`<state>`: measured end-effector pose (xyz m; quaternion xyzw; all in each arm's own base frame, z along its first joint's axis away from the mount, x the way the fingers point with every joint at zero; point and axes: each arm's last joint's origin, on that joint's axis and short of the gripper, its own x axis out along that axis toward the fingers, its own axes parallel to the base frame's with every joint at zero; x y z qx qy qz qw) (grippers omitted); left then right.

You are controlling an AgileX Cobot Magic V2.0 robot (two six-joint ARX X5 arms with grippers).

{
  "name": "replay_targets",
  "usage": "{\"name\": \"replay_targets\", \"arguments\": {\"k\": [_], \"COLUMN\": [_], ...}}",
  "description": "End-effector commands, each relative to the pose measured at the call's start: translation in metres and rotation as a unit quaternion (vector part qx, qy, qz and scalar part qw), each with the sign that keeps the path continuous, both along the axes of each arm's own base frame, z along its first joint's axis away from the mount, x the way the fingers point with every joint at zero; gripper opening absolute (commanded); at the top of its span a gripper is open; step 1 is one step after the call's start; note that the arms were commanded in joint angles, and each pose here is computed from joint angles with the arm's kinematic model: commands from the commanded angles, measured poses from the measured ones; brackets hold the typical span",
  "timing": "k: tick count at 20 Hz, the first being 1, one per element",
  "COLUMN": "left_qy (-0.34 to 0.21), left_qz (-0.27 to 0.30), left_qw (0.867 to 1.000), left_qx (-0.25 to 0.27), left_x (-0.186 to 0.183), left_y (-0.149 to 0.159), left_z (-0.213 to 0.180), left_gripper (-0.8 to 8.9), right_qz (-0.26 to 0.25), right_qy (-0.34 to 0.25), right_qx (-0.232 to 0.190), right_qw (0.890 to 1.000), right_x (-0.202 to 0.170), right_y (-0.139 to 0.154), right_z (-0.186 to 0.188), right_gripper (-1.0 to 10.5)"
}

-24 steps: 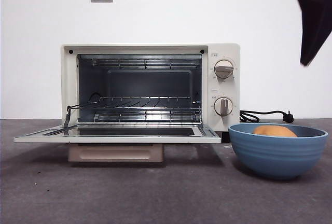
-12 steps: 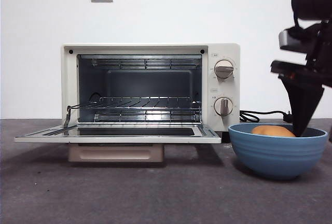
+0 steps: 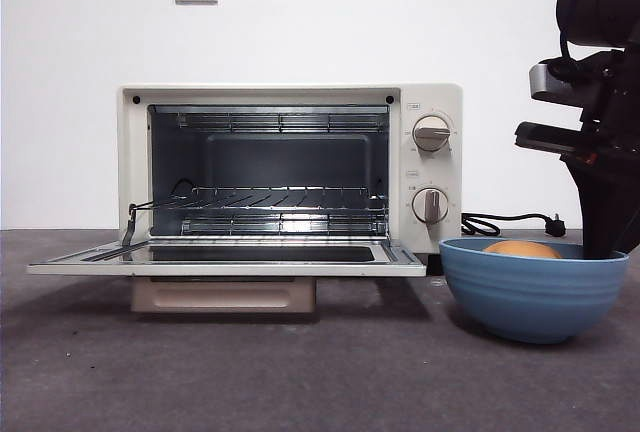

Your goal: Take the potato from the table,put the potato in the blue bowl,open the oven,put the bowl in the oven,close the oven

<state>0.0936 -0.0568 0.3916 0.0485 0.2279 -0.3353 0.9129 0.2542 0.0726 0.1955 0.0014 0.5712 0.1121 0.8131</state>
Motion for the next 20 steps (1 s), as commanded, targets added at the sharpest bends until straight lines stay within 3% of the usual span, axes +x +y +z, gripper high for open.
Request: {"name": "replay_targets", "arguments": {"k": [1,10,20], "left_qy": [0.003,0.010,0.024], "left_qz": [0.012,0.012,0.002], "left_qw": [1.000,1.000,0.999], "left_qx": [0.005,0.013,0.029], "left_x": [0.000,-0.001,-0.003], "left_y": [0.001,0.001,0.002], "left_z": [-0.002,-0.003,-0.007], "left_gripper": [-0.08,-0.08,-0.08], "right_qz": [0.015,0.078,0.071], "right_qy": [-0.004,-0.099,-0.136], "right_qx": [0.035,0.072,0.076], "right_qw": [0.999,0.989,0.985], "right_x": [-0.006,-0.033,0.040], "right_y": [0.003,0.058,0.120], "right_z": [0.009,0.073,0.081], "right_gripper": [-0.2,-0.2,-0.2]}}
